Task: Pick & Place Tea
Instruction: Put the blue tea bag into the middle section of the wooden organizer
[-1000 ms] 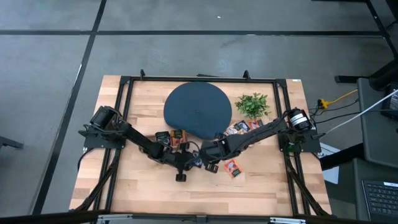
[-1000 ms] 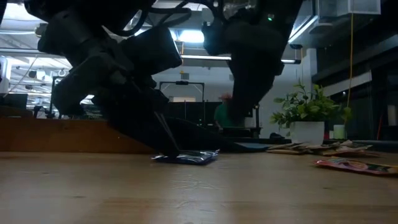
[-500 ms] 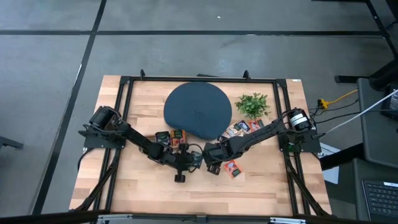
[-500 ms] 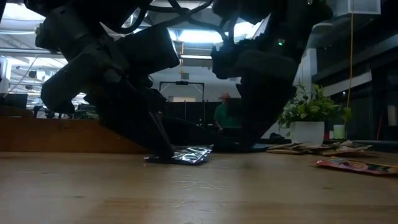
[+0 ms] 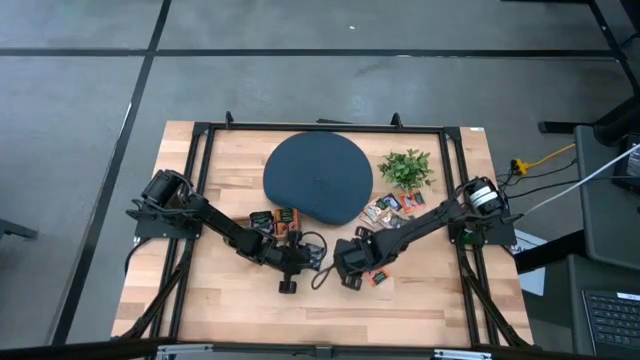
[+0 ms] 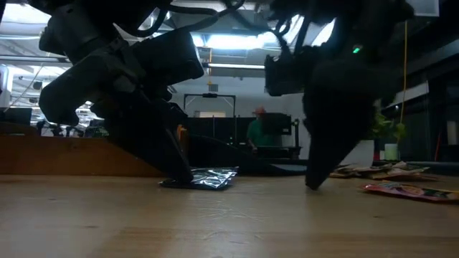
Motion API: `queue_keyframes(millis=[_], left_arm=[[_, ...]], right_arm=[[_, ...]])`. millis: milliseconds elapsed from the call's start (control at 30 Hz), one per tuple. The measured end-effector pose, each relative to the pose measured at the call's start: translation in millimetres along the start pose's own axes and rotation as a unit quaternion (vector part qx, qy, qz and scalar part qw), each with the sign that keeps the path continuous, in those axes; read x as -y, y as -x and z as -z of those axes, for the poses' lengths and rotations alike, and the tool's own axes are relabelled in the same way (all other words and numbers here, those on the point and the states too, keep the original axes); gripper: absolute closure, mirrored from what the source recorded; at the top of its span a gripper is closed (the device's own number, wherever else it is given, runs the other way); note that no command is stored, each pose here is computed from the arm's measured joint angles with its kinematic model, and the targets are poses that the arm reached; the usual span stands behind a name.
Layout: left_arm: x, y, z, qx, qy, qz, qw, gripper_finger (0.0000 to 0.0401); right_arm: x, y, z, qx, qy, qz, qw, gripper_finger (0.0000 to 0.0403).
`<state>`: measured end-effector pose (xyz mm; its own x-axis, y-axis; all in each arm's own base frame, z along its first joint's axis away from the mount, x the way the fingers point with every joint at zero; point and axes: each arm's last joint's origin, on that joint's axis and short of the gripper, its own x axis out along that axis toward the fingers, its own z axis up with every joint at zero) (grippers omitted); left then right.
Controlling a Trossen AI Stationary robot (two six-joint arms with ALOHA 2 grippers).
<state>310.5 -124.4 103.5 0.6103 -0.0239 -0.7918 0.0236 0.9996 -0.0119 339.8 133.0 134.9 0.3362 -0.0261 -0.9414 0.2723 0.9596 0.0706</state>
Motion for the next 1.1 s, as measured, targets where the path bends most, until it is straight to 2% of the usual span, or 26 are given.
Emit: queue_keyframes(millis=[200,400,533,733,967,1100], left_arm=[[2,0,1,0.002,-0.003,-0.002,1.000,0.0400],[6,1,3,0.006,-0.022,-0.016,1.000,0.0400],[8,2,4,0.008,-0.034,-0.021,0.999,0.0399],[10,2,5,0.010,-0.050,-0.027,0.998,0.0399],[10,2,4,0.013,-0.054,-0.036,0.998,0.0400],[10,2,2,0.029,-0.067,-0.036,0.997,0.0399]], right_arm=[[-15,27,-1,0.052,0.004,-0.044,0.998,0.0208],[-17,51,2,0.122,-0.017,-0.016,0.992,0.0208],[-10,41,12,0.143,-0.061,-0.041,0.987,0.0208],[9,17,14,0.196,-0.131,-0.142,0.961,0.0208],[37,4,12,0.203,-0.207,-0.145,0.946,0.0208],[46,3,6,0.201,-0.219,-0.146,0.943,0.0208]])
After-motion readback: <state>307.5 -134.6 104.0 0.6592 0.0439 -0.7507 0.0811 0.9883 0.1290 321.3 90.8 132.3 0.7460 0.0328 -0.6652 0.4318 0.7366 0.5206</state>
